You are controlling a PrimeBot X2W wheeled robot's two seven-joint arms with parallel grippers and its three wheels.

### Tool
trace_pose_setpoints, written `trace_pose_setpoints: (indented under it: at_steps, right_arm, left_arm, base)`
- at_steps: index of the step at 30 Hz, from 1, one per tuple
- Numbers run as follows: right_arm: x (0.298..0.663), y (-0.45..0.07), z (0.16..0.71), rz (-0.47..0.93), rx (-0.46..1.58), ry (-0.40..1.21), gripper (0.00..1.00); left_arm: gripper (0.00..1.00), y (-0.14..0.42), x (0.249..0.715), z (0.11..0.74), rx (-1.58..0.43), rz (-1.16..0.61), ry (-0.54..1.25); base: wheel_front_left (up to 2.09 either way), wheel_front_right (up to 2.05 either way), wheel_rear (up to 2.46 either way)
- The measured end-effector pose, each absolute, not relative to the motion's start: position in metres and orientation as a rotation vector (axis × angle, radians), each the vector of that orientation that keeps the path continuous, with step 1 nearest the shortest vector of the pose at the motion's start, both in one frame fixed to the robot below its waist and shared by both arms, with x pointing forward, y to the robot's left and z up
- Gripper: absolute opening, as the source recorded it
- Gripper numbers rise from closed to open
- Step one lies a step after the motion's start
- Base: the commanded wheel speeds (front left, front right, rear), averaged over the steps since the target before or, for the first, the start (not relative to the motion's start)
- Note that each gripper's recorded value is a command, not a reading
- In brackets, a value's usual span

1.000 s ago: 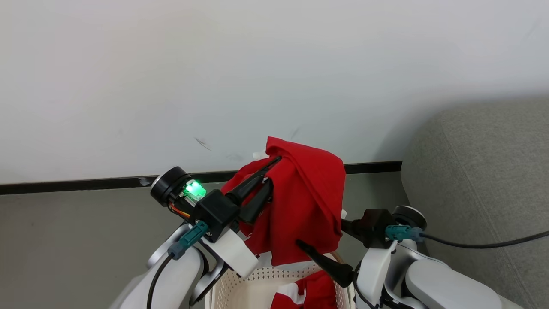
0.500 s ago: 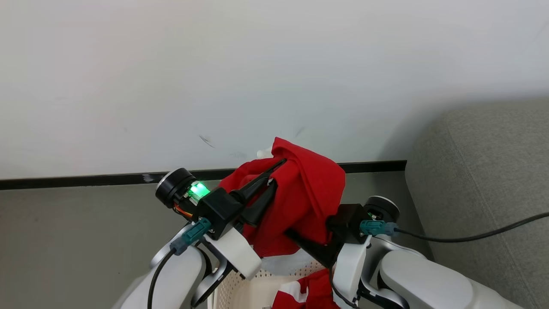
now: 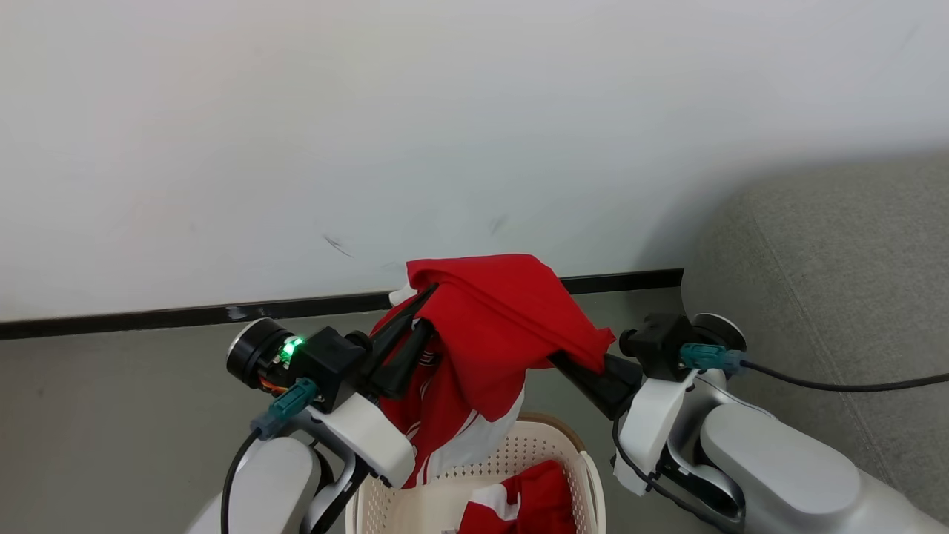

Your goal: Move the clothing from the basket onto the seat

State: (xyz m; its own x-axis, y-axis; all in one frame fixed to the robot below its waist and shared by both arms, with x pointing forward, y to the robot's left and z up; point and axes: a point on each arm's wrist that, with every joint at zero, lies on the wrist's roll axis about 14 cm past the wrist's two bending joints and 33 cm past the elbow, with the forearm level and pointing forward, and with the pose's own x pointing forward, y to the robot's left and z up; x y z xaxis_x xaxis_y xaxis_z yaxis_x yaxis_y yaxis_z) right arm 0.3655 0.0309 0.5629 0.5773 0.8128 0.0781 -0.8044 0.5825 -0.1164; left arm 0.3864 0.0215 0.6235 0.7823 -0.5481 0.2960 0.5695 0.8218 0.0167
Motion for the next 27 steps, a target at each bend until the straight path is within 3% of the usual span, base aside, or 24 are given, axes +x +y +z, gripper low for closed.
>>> trace_pose_setpoints:
  at_steps: [2,4,5,6,17,27]
  right_arm:
    - [0.371,0.021,0.563,0.906,-0.053,-0.125,0.0]
    - [0.377,0.009,0.565,0.857,-0.019,-0.122,0.0]
    - [0.381,0.003,0.568,0.834,-0.006,-0.127,0.0]
    - [0.385,-0.002,0.573,0.811,0.009,-0.139,0.0]
    - [0.411,-0.06,0.628,0.607,0.108,-0.291,0.0]
    - [0.41,-0.122,0.646,0.441,0.095,-0.369,0.0]
  left_arm:
    - [0.0,0.021,0.387,0.619,-0.09,-0.602,-0.28]
    - [0.32,0.019,0.387,0.614,-0.102,-0.605,-0.266]
    - [0.49,0.018,0.387,0.612,-0.108,-0.607,-0.259]
    - [0.98,0.017,0.386,0.61,-0.113,-0.609,-0.251]
    - [1.0,0.005,0.383,0.599,-0.159,-0.642,-0.215]
    - [1.0,-0.008,0.376,0.599,-0.177,-0.682,-0.223]
  base:
    - [0.0,0.0,0.0]
    - [0.0,0.0,0.0]
    - [0.0,0.0,0.0]
    - [0.0,0.0,0.0]
    - [0.0,0.0,0.0]
    - [0.0,0.0,0.0]
